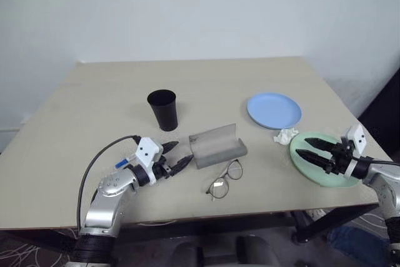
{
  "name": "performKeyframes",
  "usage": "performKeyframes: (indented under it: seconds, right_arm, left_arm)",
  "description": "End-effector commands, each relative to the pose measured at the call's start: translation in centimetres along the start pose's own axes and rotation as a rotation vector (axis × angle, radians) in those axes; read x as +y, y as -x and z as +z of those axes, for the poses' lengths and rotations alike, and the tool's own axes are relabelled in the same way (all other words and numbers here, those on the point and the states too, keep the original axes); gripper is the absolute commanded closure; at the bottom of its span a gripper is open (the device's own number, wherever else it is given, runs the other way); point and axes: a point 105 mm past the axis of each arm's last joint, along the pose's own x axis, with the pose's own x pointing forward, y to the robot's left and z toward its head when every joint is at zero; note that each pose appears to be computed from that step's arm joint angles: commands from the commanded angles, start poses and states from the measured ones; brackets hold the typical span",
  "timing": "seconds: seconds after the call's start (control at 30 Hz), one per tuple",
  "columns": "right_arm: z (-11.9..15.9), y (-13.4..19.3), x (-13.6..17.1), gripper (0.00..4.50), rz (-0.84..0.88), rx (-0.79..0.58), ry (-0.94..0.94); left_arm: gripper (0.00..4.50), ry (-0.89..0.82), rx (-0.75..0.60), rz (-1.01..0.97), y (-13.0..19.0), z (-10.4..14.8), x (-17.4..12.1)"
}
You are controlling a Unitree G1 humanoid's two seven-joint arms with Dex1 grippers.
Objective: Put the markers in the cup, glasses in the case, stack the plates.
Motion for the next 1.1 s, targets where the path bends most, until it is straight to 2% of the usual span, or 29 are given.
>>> performKeyframes:
  seconds: [0.03, 0.7, 1.1]
  right_arm:
    - [1.6, 0.2, 0.1, 1.48, 0.001, -0.056, 0.036]
    - [1.1, 0.3, 1.0, 1.48, -0.052, -0.046, 0.042]
    - [1.1, -0.4, 1.2, 1.48, -0.084, -0.012, 0.001]
  left_arm:
    - [0.97, -0.036, -0.051, -0.012, -0.1, 1.9, 0.2]
    - [0.97, -0.050, -0.082, -0.081, -1.5, 3.3, -0.1]
    - [0.97, -0.028, -0.086, -0.081, -2.0, 2.5, -0.4]
